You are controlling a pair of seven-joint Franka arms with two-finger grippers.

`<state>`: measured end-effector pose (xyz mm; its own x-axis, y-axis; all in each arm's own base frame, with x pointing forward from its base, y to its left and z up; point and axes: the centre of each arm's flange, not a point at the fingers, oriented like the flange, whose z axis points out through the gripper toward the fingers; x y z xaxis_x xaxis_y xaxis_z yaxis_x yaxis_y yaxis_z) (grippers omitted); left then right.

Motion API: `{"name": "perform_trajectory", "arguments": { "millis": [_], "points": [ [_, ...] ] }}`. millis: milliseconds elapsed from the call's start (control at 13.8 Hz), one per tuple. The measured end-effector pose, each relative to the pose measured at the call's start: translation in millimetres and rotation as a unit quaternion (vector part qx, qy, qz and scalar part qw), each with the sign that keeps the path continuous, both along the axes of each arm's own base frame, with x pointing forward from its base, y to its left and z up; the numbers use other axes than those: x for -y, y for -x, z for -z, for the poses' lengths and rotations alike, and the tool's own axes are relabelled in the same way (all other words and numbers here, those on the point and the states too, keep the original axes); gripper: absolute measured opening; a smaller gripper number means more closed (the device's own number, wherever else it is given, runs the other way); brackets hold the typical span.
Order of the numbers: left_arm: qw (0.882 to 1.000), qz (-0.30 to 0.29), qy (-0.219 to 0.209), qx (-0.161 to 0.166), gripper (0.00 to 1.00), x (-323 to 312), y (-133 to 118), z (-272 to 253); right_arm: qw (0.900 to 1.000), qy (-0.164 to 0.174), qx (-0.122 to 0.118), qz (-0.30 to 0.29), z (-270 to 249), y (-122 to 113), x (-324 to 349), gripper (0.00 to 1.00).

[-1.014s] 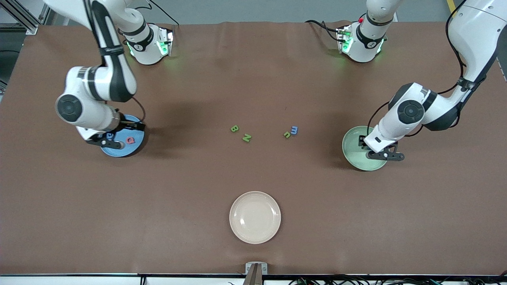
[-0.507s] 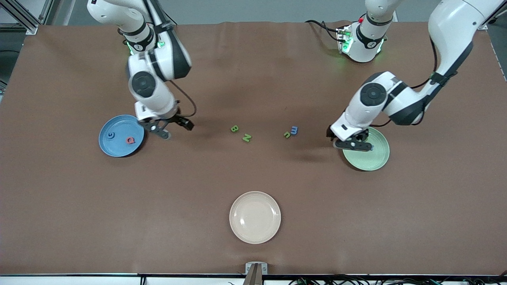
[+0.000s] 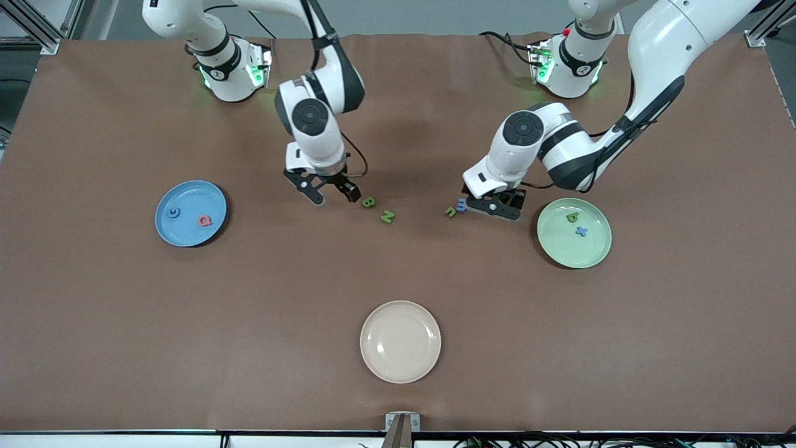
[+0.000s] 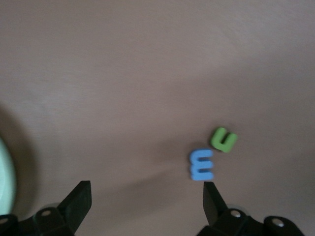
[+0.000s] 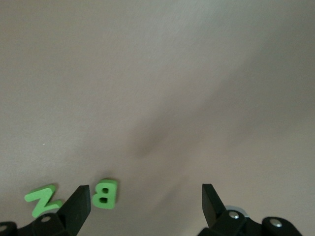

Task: Sort uppercase to blue plate, lowercase to green plate
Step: 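Grasp the blue E with the left gripper while the right gripper grasps B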

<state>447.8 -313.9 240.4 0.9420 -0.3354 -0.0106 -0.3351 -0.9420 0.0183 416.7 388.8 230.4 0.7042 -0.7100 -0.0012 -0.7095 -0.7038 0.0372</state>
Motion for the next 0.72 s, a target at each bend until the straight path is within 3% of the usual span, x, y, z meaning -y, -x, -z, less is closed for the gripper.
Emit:
{"name": "perform_trajectory", "arguments": {
  "millis": [145, 362, 725],
  "points": [
    [1.0, 0.0, 0.009, -0.016, 1.0, 14, 10, 9, 1.0, 0.015, 0.011, 0.019, 21, 2, -21, 1.0],
    [0.999, -0.017, 0.013, -0.029, 0.96, 27, 17, 22, 0.998, 0.006, 0.029, 0.048, 38, -6, -29, 1.0],
    [0.999, -0.038, 0.012, -0.021, 0.8, 40, 15, 47, 0.998, -0.002, 0.029, 0.059, 44, -4, -33, 1.0]
  ]
}}
